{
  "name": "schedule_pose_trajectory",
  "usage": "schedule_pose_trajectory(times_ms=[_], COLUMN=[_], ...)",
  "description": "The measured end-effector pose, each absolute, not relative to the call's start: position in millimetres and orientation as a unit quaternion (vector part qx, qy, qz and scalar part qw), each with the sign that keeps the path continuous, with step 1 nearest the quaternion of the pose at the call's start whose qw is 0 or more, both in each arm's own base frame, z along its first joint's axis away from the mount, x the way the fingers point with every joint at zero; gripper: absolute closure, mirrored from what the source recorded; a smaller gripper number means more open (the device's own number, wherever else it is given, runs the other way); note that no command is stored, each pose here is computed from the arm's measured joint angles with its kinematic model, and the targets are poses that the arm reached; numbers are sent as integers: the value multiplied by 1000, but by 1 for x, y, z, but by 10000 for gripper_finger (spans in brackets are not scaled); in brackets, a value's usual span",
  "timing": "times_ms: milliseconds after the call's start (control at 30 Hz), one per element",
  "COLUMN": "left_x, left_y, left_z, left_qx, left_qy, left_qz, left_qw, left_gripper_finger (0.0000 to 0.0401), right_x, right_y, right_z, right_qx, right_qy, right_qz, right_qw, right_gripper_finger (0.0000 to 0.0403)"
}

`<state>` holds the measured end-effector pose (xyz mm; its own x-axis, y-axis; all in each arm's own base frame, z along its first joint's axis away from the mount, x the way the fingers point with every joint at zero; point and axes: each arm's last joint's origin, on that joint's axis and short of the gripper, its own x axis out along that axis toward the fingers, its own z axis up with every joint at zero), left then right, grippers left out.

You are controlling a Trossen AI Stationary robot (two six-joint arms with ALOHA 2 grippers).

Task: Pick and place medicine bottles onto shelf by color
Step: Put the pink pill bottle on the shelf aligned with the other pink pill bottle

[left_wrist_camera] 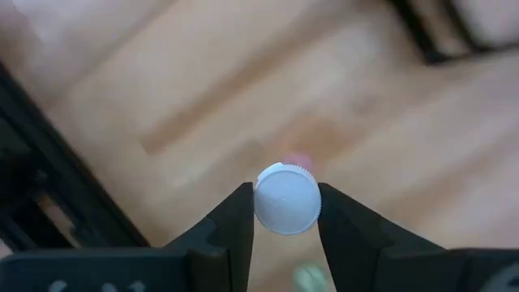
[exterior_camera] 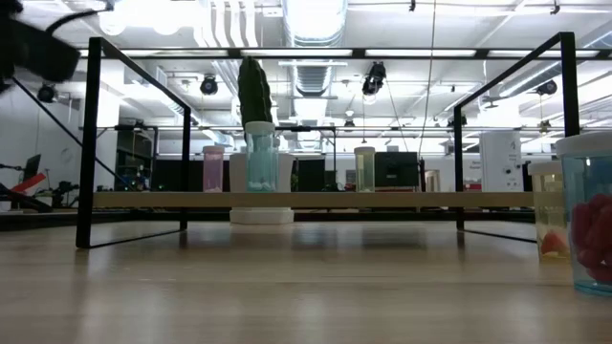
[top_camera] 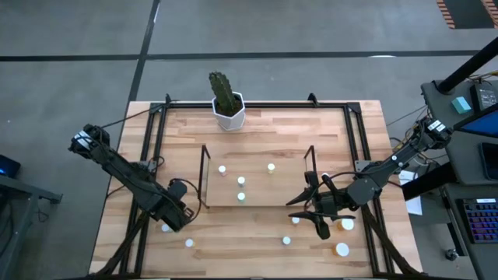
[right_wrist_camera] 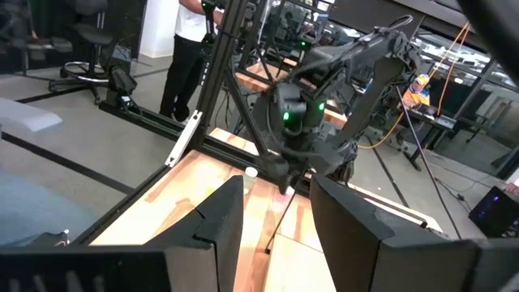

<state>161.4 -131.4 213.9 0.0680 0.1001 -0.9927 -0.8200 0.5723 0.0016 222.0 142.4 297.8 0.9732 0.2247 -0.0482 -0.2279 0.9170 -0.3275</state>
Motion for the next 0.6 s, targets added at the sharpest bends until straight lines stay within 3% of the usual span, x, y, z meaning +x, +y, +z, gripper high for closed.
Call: schedule_pose_trajectory(times_ms=[200,433,600], left_x=[171,189,214], left_y=[-151,-199,-225], left_z=[250,302,324], left_qx=[-360,-436,-436], left_qy=[613,588,570], left_qz=[269,128,85], left_qw=[649,669,691], left_gripper_finger=[299,300,301], right_x=[222,222,222], right_y=[142,142,142], right_z=[298,298,298], right_qx=[-168,-168,-169], right_qy=[5,5,5], right_qz=[116,115,115], right_qw=[979,979,979], right_gripper_finger=[268,268,268])
